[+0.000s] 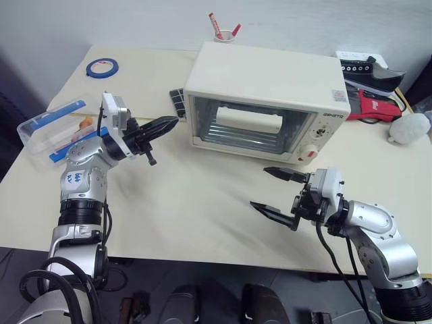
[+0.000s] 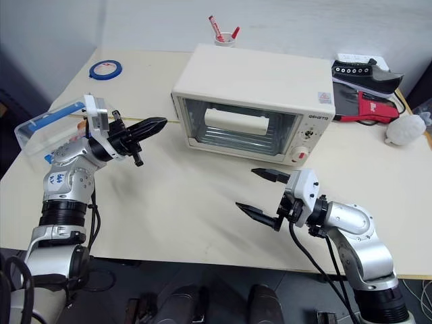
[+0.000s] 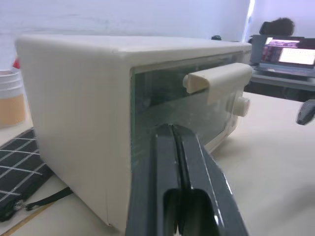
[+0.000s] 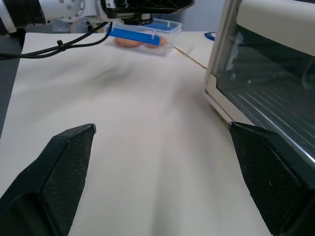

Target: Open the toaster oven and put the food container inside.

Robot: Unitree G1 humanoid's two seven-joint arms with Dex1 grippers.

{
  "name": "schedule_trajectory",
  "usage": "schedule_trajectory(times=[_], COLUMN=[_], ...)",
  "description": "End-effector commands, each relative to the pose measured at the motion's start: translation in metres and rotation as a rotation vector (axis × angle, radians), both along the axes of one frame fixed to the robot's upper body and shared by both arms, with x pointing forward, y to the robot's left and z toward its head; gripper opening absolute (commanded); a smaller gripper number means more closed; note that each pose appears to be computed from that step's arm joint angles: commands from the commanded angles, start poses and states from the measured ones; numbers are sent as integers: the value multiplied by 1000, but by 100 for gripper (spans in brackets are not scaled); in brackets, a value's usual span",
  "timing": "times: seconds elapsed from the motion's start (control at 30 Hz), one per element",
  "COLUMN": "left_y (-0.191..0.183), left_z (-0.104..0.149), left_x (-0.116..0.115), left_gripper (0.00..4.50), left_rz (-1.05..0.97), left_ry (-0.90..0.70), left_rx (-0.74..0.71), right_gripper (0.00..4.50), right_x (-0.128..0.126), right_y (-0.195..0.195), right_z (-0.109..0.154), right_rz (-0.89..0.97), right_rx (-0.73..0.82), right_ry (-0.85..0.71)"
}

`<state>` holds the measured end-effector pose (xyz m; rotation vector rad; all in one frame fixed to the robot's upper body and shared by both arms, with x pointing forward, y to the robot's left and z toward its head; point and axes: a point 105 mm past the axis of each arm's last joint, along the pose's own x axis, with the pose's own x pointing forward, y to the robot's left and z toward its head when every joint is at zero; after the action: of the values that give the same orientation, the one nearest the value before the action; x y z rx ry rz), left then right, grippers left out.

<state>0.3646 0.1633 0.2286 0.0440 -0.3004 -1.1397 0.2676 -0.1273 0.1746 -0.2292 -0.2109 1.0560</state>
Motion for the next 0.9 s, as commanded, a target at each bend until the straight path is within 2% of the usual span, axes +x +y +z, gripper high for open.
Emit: schedule_trajectory(times=[0.03, 0.1, 0.43, 0.67, 0.8, 0.9], left_y=[16, 23, 24, 20, 20, 23], left_z=[2, 1, -2, -6, -9, -10], left_x=[-11, -13, -37, -40, -40, -39], left_gripper=[21, 65, 355, 355, 355, 355], left_rz=[-6, 27, 39, 45, 56, 75], left_ry=[26, 45, 43, 55, 61, 60], left_rx=[-12, -23, -17, -20, -21, -34], right_gripper=[450, 450, 450, 450, 450, 450], right_x=[1, 5, 39, 46, 36, 24], right_y=[-10, -13, -10, 4, 15, 18], right_z=[16, 18, 42, 55, 57, 49], right_rz=[-76, -113, -174, -113, -35, 10], right_rx=[60, 91, 170, 206, 210, 167], right_ry=[-37, -31, -102, -129, -137, -130])
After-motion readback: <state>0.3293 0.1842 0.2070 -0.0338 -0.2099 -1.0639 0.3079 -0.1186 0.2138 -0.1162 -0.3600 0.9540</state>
